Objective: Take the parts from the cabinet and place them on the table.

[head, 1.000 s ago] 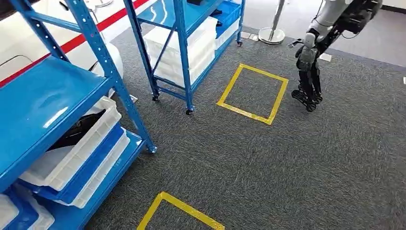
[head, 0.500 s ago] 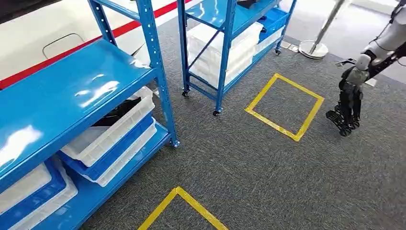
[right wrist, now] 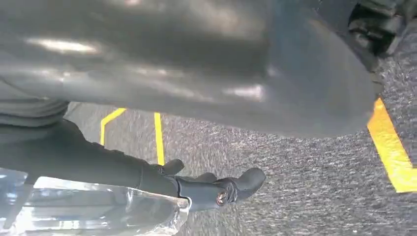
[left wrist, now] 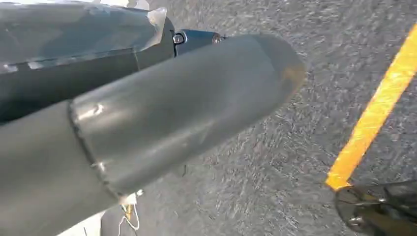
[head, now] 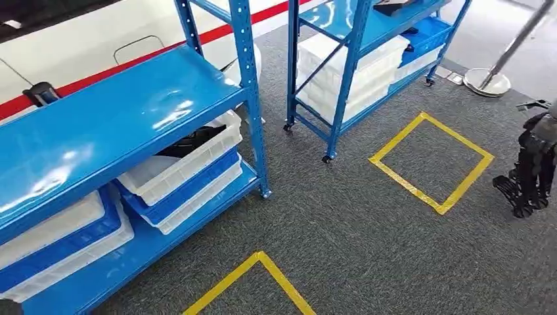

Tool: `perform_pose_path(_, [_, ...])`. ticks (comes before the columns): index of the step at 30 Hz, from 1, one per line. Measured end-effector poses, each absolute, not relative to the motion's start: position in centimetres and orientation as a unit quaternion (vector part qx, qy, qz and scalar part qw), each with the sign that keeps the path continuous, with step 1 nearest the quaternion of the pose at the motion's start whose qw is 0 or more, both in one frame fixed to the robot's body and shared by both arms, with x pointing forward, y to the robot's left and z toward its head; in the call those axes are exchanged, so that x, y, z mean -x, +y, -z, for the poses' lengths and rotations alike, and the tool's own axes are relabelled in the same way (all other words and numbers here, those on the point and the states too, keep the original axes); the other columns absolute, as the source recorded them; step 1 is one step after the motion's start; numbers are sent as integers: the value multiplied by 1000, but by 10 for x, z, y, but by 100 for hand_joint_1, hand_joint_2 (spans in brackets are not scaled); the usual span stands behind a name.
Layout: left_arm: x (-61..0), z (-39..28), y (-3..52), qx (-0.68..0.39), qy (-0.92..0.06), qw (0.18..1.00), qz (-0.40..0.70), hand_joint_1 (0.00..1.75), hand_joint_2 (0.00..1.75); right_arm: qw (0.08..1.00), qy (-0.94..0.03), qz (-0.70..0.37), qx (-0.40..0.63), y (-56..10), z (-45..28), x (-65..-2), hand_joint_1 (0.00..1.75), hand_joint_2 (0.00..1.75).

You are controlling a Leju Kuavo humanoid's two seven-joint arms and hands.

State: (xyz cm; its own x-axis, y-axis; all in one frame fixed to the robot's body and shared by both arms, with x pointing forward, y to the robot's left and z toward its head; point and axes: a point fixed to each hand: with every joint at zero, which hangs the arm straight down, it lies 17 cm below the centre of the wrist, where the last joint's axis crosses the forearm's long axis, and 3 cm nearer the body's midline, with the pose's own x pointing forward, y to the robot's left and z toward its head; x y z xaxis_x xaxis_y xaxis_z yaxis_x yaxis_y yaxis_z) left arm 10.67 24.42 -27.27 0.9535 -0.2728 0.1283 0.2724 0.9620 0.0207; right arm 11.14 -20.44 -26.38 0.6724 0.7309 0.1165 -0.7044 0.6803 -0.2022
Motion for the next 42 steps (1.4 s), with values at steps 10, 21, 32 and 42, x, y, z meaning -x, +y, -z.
perform_pose_path(10, [-121, 270, 243, 6, -87, 991, 100, 0, 0, 910, -104, -395, 73, -201, 261, -122, 0, 0])
perform_pose_path(21, [-122, 270, 241, 16, -95, 994, 43, 0, 0, 908, -103, -399, 73, -202, 261, -121, 0, 0])
perform_pose_path(32, [-123, 269, 241, 24, -103, 994, -1, 0, 0, 903, -109, -410, 76, -199, 259, -128, 0, 0])
perform_pose_path(42, [-131, 268, 241, 26, -111, 993, -16, 0, 0, 901, -112, -412, 76, -198, 258, -131, 0, 0])
